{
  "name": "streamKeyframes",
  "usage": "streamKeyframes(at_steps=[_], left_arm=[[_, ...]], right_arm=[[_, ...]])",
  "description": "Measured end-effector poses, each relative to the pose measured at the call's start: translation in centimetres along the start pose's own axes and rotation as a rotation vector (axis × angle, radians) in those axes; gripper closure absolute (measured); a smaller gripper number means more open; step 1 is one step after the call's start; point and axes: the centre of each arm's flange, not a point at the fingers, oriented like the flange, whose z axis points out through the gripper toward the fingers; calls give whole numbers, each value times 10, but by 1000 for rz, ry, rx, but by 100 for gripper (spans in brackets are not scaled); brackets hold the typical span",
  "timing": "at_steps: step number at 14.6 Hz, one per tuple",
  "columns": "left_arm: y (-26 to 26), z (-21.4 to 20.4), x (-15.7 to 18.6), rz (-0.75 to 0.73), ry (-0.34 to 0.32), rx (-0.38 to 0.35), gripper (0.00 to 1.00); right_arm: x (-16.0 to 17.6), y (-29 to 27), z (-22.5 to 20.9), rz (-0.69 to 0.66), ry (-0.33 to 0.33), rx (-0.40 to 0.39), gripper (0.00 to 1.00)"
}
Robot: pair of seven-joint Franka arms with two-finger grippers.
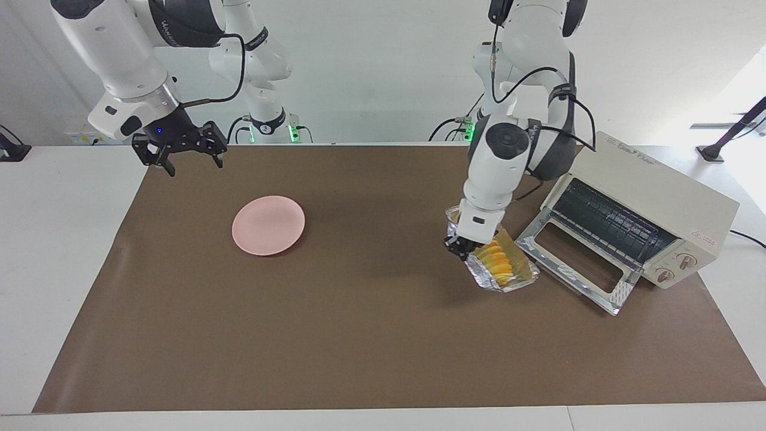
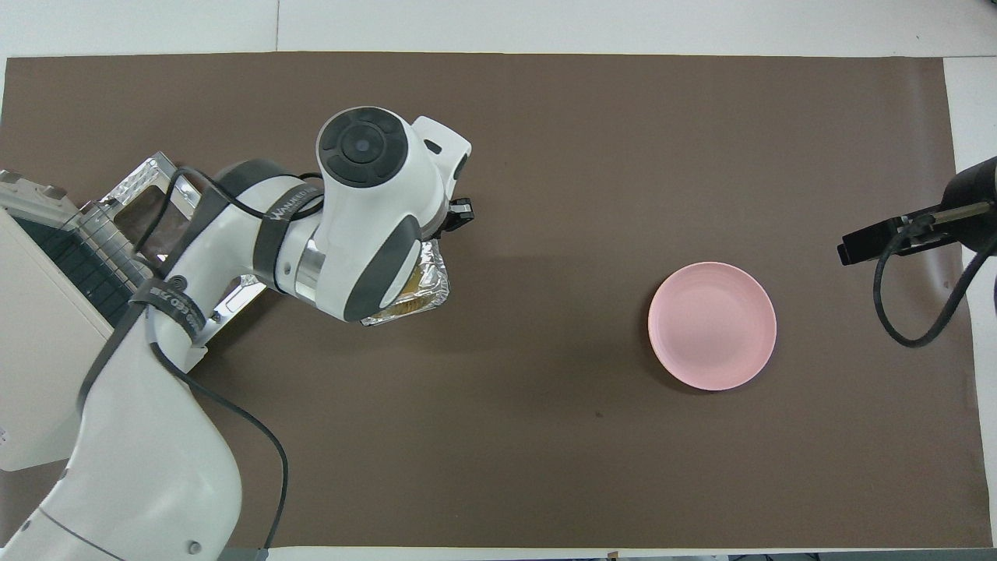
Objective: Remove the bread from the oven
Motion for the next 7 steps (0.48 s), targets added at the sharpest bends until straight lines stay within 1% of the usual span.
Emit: streamKeyframes(at_steps=[3, 5, 7], left_arm=[[40, 38, -27, 79, -8, -3, 98], [53, 48, -40, 111, -16, 1, 98], [58, 50, -45, 120, -21, -1, 98]], right_arm=[[0, 0, 0, 0, 0, 0, 0], [0, 0, 0, 0, 0, 0, 0], [0, 0, 0, 0, 0, 0, 0]])
